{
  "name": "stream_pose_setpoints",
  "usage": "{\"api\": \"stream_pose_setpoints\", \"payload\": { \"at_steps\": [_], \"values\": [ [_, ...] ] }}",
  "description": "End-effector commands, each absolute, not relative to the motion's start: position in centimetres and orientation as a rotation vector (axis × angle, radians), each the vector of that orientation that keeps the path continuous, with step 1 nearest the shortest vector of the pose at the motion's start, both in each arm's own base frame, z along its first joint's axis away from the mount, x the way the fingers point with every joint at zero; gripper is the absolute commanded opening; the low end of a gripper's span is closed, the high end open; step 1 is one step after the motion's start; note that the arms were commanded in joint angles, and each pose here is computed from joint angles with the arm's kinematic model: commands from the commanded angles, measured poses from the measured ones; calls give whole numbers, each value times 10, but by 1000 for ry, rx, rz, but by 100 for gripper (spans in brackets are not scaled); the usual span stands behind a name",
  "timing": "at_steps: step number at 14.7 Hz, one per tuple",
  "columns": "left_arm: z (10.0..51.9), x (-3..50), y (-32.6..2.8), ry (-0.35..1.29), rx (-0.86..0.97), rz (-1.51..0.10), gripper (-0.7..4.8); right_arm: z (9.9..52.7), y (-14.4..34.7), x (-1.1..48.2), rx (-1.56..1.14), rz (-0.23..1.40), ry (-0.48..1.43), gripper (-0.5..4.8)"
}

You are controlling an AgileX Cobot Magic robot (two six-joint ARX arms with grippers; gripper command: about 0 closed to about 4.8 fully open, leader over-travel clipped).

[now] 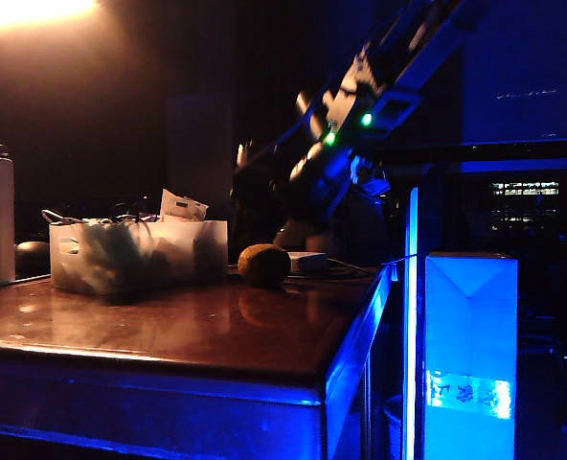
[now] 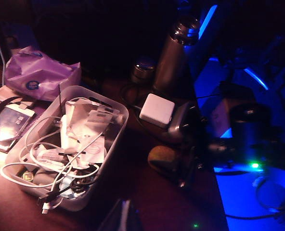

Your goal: Pick up the kiwi and place it into the translucent box.

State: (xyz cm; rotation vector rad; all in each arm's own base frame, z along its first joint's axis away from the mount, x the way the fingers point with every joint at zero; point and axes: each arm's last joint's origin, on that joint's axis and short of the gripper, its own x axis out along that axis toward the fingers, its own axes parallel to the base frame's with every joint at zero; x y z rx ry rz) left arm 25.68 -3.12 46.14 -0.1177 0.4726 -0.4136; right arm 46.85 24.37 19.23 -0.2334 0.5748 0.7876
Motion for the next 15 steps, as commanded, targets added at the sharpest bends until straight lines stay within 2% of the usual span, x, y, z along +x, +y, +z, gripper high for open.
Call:
{"api": "stream_pose_setpoints", "payload": {
  "at_steps": [1, 5, 6, 7, 11, 15],
  "values": [
    [465, 256, -31, 448, -111, -421, -4, 183, 246, 470, -235, 796, 624, 479],
    [465, 256, -31, 445, -111, -421, -3, 177, 246, 470, -237, 793, 643, 479],
    [465, 256, -31, 445, -111, -421, -3, 177, 246, 470, -238, 793, 643, 383],
    [465, 256, -31, 445, -111, -421, -3, 177, 246, 470, -238, 793, 641, 309],
    [465, 256, -31, 445, -110, -421, -4, 185, 247, 472, -236, 792, 609, 318],
    [466, 257, -31, 436, -109, -421, -3, 252, 256, 483, -221, 794, 403, 319]
  ]
}}
